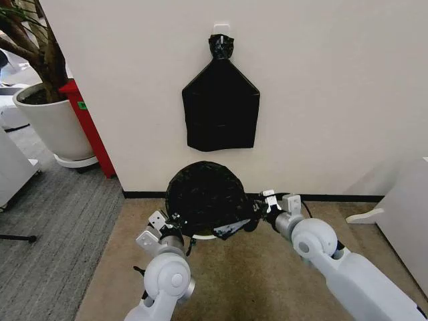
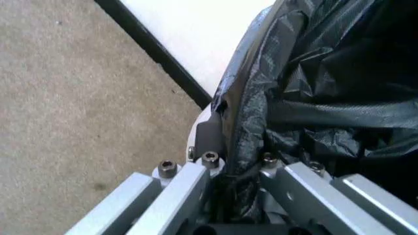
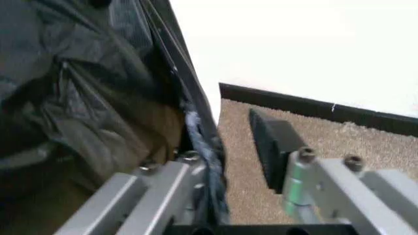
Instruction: Place the garbage bag over the trash bin.
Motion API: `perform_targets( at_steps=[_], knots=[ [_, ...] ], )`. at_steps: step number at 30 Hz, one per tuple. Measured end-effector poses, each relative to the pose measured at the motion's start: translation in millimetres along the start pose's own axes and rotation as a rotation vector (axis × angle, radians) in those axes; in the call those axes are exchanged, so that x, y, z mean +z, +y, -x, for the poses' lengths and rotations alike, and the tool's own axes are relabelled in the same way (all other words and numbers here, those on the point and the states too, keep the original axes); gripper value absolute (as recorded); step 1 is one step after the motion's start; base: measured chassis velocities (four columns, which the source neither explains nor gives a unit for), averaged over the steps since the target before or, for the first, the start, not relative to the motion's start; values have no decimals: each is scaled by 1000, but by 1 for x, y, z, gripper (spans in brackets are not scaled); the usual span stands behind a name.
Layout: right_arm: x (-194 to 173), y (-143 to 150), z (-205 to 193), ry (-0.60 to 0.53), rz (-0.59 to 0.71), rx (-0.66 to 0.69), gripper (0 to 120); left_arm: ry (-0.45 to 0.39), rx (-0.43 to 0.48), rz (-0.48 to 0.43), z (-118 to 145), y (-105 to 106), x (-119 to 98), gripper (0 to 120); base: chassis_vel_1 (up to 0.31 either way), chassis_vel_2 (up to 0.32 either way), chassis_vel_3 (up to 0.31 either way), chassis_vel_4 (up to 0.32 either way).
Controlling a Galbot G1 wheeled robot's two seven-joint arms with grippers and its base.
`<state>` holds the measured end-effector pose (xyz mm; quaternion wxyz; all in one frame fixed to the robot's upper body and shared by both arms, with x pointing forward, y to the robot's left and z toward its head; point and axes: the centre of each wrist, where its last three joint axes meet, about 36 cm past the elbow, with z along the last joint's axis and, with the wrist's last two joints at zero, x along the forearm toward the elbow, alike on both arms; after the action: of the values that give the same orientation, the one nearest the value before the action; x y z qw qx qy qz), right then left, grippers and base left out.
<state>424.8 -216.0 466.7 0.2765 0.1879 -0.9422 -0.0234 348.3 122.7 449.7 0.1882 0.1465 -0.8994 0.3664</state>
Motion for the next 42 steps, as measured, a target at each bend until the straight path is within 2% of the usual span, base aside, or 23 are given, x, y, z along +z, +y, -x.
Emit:
perform_targets(
  at_steps=[3,7,10,15,16,17,22,34,42],
  knots=[
    [7,2,0,11,2,0,27,4,-3,-24,1,-3,-1,0,0,0,0,0],
    [20,4,-1,25,3,-2,46,3,-11,-41,2,-5,-3,0,0,0,0,0],
    [23,4,-2,28,6,-3,53,-1,-18,-45,5,-3,-3,0,0,0,0,0],
    [29,6,-5,37,9,-3,73,-9,-29,-68,10,-4,-6,0,0,0,0,0],
    [31,6,-6,37,8,-4,79,-9,-28,-72,10,-6,-6,0,0,0,0,0],
    [31,6,-6,37,8,-4,79,-9,-28,-72,10,-6,-6,0,0,0,0,0],
    [21,4,-11,5,4,5,97,-3,-40,-67,14,-4,-1,0,0,0,0,0],
    [-3,5,-43,-86,2,5,100,-11,-76,-61,25,4,2,0,0,0,0,0],
    [-18,17,-61,-113,121,-45,100,-12,-89,-59,28,7,7,0,0,0,0,0]
  ],
)
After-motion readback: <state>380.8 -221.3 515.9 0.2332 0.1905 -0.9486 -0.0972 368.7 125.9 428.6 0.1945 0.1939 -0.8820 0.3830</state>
